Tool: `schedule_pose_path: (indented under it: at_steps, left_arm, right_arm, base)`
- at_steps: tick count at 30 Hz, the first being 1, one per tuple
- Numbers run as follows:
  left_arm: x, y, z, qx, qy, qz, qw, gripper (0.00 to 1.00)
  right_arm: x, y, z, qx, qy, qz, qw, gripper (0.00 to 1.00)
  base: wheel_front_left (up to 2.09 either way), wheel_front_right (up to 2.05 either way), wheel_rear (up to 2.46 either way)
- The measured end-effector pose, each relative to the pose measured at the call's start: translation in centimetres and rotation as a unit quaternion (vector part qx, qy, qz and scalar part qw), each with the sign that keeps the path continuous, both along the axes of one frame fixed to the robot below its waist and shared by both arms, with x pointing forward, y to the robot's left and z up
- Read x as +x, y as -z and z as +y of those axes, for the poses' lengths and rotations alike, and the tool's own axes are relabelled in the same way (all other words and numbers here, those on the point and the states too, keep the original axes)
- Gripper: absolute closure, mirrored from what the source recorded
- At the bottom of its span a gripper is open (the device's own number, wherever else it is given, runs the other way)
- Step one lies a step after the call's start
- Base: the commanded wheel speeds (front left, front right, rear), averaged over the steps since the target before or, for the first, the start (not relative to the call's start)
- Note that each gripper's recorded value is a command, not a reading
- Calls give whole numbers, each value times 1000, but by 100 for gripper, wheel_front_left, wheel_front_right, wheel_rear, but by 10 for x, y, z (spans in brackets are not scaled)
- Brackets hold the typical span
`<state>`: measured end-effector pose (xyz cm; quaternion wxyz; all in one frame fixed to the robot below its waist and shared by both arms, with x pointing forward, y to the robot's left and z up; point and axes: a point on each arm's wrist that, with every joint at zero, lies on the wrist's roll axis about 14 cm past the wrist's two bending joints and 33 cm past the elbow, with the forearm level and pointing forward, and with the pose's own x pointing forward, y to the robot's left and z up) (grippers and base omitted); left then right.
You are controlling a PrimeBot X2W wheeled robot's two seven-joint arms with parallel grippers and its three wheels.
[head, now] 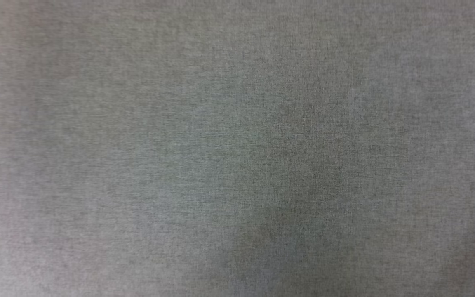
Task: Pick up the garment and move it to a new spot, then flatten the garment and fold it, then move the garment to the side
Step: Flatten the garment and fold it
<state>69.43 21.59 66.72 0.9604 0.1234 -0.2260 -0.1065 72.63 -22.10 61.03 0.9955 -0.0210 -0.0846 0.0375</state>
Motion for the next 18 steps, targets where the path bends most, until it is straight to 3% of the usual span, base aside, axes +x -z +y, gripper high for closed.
schedule_pose_path:
  at_steps: [2,3,5,11,18]
  left_arm:
    - [-7,32,-2,-9,4,36,999,100]
    - [-25,77,-3,-21,3,89,996,100]
    - [-41,98,-4,-29,4,116,993,100]
    - [-103,145,-8,-40,5,182,982,100]
    - [-189,175,1,-69,-15,242,968,100]
  right_arm:
    - [-7,25,-1,1,1,27,1000,100]
    - [-20,55,-1,12,0,60,998,100]
    - [-33,72,-2,17,-1,82,996,100]
    - [-88,116,-8,4,-9,145,989,100]
    - [-171,150,-26,25,0,224,974,100]
  base:
    - [0,0,0]
    - [0,0,0]
    - [0,0,0]
    - [0,0,0]
    - [0,0,0]
